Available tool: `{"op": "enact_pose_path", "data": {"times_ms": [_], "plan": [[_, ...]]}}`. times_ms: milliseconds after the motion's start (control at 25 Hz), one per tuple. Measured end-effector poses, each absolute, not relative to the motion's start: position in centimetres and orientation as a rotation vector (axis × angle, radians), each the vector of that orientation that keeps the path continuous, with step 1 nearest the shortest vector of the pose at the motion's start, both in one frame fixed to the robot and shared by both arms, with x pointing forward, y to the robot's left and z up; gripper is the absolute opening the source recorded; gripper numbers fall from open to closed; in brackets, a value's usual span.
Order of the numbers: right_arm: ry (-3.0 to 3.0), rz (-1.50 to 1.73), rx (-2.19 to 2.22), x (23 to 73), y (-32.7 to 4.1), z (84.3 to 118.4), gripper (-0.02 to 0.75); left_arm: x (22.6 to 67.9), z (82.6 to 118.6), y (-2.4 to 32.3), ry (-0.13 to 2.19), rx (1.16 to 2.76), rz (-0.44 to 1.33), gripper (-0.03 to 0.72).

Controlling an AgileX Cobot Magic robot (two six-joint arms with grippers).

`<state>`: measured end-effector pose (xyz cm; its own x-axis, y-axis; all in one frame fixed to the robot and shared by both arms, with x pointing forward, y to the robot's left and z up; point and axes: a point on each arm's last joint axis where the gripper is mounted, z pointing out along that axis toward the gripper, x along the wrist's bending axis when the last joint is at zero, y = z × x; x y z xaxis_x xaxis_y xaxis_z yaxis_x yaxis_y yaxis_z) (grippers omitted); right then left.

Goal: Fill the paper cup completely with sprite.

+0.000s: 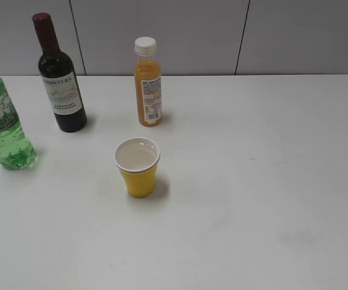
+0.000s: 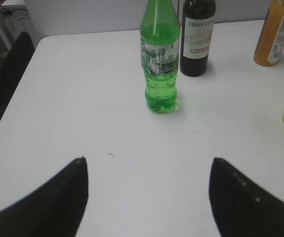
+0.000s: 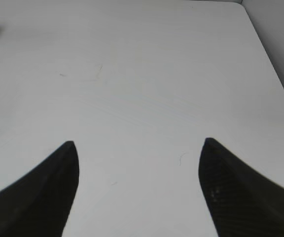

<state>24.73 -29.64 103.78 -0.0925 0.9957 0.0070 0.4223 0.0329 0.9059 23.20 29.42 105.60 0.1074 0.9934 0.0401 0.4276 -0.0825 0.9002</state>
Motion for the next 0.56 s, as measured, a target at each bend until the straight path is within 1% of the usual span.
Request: {"op": "enact_pose_path", "data": {"times_ms": [280,560], "plan": [[1.605,1.028,1.469,24.73,-29.64,103.78,0.585,23.28,105.45,29.43,1.361,1.657,0.896,0.582],[1.605,1.028,1.469,24.73,-29.64,103.78,0.585,23.3,105.46,29.41,1.406,1.627,0.92,0.535]]}}
